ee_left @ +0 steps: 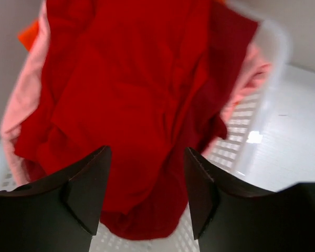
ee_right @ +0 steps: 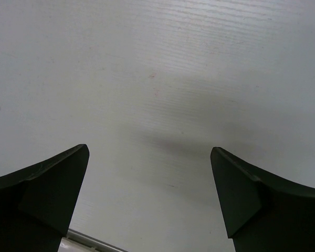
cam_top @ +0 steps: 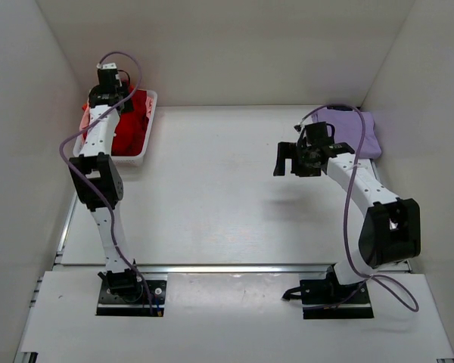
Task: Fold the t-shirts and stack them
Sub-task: Grab crumpled tshirt from bin with the left arm
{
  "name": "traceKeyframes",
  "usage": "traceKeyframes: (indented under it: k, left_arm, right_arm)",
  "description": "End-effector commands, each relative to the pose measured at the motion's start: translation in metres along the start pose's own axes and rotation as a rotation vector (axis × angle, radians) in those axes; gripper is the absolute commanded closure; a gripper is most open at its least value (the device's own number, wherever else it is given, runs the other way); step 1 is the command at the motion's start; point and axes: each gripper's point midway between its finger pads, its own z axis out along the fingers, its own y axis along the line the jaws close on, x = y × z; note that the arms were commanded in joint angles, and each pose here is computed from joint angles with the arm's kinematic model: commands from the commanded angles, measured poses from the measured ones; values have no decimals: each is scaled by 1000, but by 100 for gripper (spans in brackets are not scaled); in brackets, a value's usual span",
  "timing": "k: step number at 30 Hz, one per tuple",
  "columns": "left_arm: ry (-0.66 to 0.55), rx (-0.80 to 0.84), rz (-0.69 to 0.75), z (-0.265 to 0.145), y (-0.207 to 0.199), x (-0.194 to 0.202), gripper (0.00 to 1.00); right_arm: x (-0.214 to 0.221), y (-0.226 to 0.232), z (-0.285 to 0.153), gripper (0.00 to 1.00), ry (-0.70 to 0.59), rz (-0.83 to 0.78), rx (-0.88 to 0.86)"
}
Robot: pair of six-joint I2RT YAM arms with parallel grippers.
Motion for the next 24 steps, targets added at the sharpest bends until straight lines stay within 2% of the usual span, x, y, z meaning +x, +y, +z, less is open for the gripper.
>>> traceKeyframes:
  k: [1,7,10,12,13,14,15,16,19,21,24]
  left_arm:
    - [27,-12,-50,22,14,9,34]
    - [132,-28,-36,61,15,54,40]
    - [188,-13,-48,71,14,72,39]
    - [207,3,-58,74,15,75,34]
    - [221,15,-60,77,13,78,41]
    - [228,18,-61,78,14,80,71]
    - [230,23,-61,77,14,78,87]
    - [220,31,-69,70,13,68,100]
    - [116,10,-97,40,14,24,100]
    - [17,58,-106,8,-3,-14,100]
    - [-217,279,-154,-91,-45,-97,100]
  right_arm:
    - [-10,-1,0,1,-7,-1,-22]
    - [5,-10,18,1,67,14,-1]
    - [9,-7,22,1,80,14,6]
    - [10,-4,23,1,83,7,7]
    - [9,-2,22,1,82,10,1]
    - [9,-2,21,1,81,1,6]
    - [9,0,20,1,83,9,-1]
    - [5,2,16,1,70,2,-4]
    - [6,6,9,0,59,5,-6]
    - [7,7,6,1,46,12,-7]
    - [13,10,3,1,7,46,-36]
